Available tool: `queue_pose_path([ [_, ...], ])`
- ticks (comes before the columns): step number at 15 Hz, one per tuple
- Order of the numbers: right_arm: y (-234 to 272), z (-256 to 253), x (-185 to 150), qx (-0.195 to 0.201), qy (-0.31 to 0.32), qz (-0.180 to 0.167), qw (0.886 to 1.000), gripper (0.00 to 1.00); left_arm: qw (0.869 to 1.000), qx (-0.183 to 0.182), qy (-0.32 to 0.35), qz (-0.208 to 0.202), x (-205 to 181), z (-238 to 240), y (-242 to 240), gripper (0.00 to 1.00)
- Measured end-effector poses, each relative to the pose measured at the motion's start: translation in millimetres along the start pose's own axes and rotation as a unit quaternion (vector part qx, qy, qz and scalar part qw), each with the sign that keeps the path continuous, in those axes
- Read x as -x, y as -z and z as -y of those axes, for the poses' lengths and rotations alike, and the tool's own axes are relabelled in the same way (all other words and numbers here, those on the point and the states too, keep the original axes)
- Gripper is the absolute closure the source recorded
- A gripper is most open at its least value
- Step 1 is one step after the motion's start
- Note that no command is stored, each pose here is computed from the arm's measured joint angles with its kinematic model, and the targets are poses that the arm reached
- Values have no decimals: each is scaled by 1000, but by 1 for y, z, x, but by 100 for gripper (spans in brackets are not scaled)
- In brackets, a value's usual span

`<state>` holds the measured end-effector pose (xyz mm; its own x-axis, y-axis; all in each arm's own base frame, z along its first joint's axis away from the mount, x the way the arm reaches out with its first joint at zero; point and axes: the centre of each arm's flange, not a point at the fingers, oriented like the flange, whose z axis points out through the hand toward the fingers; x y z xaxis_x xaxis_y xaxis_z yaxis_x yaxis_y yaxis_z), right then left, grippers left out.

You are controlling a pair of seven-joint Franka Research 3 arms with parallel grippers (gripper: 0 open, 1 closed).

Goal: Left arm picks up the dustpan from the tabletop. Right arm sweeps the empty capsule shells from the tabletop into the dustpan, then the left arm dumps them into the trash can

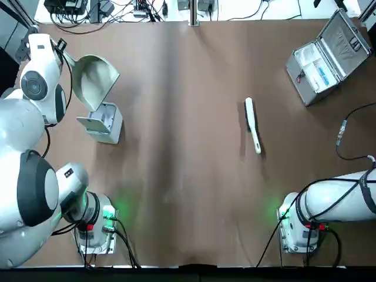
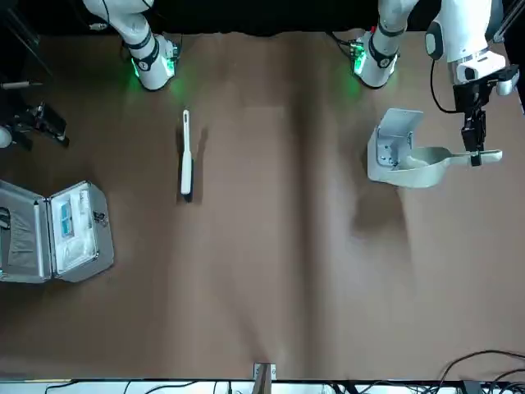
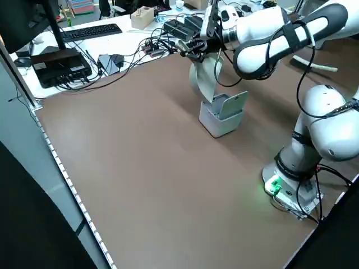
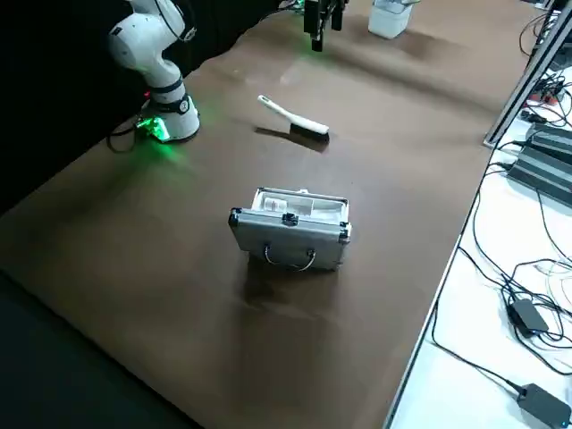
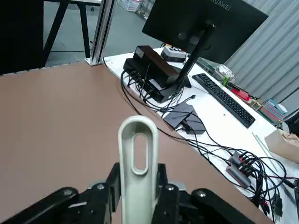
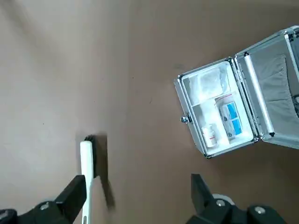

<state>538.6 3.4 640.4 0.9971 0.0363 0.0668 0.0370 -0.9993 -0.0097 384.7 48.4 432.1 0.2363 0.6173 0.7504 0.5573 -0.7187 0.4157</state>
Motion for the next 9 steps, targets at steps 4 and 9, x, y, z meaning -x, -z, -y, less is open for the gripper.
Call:
queue_pose_path([
  [4,-1,-2,-1,0,-2,-3,1000,1,1000,-4,-2,-5,-4,2,1,67],
  [9,0,-1,-2,0,-1,-6,1000,1,1000,-6,-4,-3,-2,2,0,67],
])
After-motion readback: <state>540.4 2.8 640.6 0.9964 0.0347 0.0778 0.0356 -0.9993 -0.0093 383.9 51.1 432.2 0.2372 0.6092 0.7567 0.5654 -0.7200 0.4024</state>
